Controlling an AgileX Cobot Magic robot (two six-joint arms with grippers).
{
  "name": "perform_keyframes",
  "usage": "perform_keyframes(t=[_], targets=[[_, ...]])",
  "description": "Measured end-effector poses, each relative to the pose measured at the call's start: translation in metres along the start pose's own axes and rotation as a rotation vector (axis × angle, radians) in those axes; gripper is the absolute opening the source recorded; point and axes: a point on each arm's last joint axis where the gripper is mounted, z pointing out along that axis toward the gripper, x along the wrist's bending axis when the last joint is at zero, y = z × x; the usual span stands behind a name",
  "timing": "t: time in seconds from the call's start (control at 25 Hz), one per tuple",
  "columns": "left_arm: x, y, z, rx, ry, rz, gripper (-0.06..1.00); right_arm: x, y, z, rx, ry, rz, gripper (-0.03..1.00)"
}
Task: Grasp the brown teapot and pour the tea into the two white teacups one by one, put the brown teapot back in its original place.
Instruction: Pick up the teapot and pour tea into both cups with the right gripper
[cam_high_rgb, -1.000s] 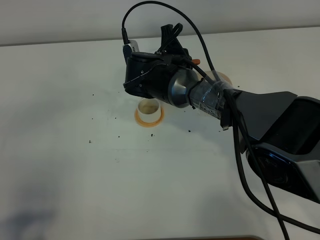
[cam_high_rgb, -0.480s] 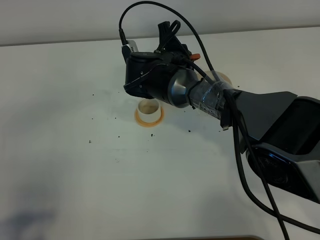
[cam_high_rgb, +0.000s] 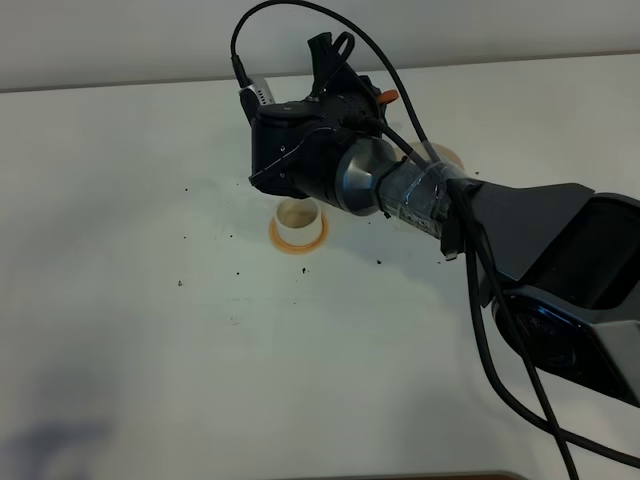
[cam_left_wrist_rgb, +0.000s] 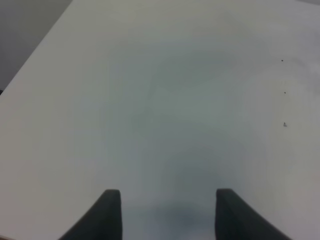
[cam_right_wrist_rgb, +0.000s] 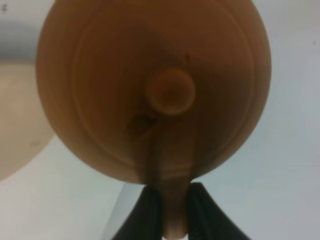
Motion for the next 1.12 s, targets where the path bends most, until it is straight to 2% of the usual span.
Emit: perform_keyframes(t=[1.12], targets=[[0.0, 0.0, 0.0, 0.0, 0.0, 0.0, 0.43, -0.0023, -0.0032, 0.0, 0.036, -0.024, -0.11, 0.1]])
